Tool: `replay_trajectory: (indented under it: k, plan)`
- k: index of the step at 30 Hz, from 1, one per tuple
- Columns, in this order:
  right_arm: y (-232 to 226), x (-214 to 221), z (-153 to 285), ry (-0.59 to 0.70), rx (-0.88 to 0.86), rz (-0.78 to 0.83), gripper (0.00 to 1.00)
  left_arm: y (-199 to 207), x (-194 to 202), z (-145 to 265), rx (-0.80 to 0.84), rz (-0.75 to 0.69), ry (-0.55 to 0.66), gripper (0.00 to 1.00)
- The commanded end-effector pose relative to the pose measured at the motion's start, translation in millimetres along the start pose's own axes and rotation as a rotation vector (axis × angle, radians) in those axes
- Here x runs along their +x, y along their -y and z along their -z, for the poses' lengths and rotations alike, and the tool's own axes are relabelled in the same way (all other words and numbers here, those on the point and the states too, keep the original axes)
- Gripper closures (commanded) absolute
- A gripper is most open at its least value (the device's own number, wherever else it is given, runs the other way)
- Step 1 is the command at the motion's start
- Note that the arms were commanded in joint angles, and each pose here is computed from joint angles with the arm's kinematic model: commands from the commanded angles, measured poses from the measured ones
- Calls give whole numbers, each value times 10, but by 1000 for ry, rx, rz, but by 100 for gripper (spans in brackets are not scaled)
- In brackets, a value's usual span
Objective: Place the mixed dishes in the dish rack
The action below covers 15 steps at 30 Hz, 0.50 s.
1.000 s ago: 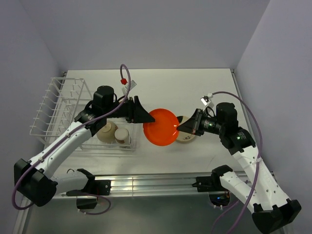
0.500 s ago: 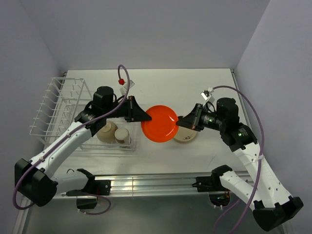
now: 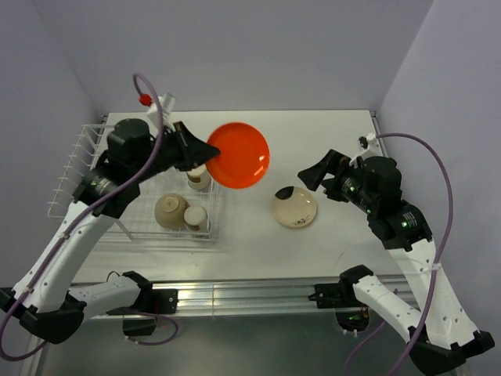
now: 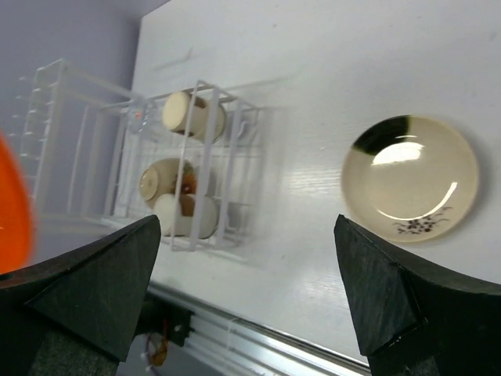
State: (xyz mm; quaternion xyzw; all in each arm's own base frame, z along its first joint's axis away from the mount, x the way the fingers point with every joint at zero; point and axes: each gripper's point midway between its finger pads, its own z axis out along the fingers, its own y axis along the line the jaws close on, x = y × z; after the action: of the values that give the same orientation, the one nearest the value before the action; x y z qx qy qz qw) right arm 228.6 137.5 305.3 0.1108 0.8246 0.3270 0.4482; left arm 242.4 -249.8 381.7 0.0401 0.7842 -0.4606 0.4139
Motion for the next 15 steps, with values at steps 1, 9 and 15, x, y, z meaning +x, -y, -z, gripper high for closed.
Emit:
replay_trajectory:
  k: [1,9,15]
  plan:
    - [231,-162,92,94,128,44,0,-41,-846,414,-233,-75,311,100]
    - [121,325,-125,-110,24,-91,0,-531,-1711,989,-666,85,774,100]
    - [296,509,69,-264,242,-118,1,-716,-1857,1360,-884,261,912,100]
